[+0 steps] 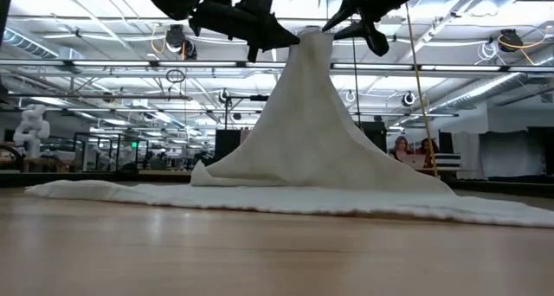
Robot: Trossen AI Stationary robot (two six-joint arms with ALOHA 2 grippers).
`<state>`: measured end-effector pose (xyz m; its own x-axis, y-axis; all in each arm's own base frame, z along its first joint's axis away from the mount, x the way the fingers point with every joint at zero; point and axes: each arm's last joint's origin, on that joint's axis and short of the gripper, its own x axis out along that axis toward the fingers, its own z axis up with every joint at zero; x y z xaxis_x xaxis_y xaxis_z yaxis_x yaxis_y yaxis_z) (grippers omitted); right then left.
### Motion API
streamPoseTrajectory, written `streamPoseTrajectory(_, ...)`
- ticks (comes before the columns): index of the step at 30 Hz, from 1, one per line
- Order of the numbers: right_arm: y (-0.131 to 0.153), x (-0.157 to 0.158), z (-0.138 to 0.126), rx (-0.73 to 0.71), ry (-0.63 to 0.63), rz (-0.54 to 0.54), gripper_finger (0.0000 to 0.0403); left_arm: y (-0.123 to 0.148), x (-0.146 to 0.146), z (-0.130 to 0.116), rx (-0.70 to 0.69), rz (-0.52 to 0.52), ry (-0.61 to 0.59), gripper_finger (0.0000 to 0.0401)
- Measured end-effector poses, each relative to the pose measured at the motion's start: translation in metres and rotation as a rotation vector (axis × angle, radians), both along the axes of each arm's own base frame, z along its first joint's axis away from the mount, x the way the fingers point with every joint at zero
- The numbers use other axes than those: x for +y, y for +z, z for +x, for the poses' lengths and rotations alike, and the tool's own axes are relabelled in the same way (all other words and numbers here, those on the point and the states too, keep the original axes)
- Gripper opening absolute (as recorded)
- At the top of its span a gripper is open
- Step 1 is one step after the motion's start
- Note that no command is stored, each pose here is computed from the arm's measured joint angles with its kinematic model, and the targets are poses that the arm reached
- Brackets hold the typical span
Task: Roll towel into tight, uniform cylinder
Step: Roll the white towel
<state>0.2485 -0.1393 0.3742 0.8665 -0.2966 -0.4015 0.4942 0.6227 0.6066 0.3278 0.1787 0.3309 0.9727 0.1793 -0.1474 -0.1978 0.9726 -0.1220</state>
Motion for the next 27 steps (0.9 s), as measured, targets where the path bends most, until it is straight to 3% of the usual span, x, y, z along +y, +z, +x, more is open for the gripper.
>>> streamPoseTrajectory(6, 0.001, 0.001, -0.001, 0.003, 0.005, -0.012, 0.0007, -0.001, 0.000, 0.000, 0.007, -0.003, 0.004, 0.0004)
streamPoseTrajectory(13, 0.001, 0.001, -0.002, 0.007, 0.009, -0.021, 0.0005, -0.002, 0.000, 0.000, 0.014, -0.052, 0.010, 0.0040)
streamPoseTrajectory(20, 0.009, 0.012, -0.018, 0.031, 0.023, -0.015, 0.0002, 0.006, -0.004, -0.011, 0.025, -0.111, 0.022, 0.0111)
streamPoseTrajectory(24, 0.008, 0.028, -0.030, 0.114, 0.067, 0.012, 0.0002, 0.004, -0.001, -0.034, 0.164, -0.258, 0.203, 0.0147)
streamPoseTrajectory(27, 0.005, 0.038, -0.034, 0.173, 0.098, 0.028, 0.0001, -0.019, 0.005, -0.053, 0.406, -0.362, 0.407, 0.0155)
